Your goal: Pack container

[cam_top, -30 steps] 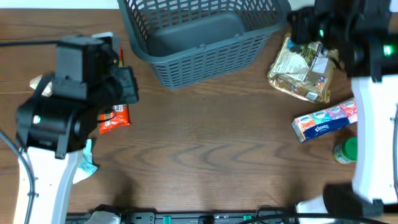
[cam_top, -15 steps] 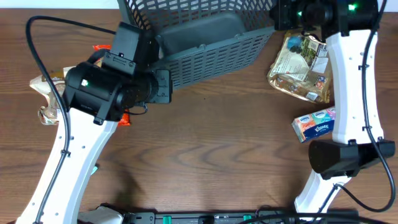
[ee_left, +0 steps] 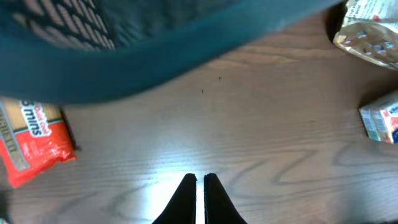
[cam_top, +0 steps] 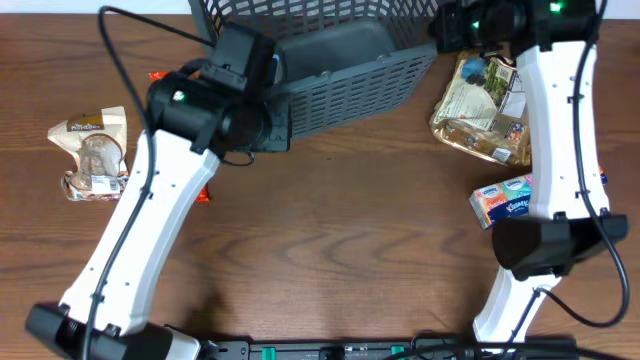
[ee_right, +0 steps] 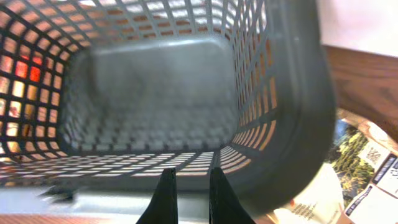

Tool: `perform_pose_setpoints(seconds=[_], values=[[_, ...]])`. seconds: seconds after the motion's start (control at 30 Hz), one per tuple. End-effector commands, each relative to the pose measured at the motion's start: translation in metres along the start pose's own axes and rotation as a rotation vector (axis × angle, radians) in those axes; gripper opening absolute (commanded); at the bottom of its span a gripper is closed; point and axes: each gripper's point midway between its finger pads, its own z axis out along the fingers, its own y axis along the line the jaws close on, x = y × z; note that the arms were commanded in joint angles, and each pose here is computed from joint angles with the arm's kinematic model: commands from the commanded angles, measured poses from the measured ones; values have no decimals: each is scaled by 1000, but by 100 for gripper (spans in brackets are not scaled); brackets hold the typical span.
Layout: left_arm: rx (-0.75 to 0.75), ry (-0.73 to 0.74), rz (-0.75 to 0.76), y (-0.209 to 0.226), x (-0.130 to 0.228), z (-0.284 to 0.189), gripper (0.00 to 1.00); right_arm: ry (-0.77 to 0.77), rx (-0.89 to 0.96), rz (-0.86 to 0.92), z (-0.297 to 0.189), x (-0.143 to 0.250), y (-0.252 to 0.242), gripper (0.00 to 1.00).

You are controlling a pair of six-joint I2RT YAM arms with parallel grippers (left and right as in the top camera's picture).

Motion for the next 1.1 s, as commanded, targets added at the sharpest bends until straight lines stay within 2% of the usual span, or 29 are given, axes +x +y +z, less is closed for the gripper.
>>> perform_pose_setpoints(seconds=[0.0, 0.33, 1.07], values=[[1, -6, 28, -2, -5, 2, 6, 22, 0, -12, 13, 2, -9, 1], [-40, -49, 43, 7, -18, 5, 6, 104, -6, -4, 39, 19, -13, 1], [-98, -134, -8, 35, -42, 1, 6, 272, -56, -47, 38, 59, 25, 1]])
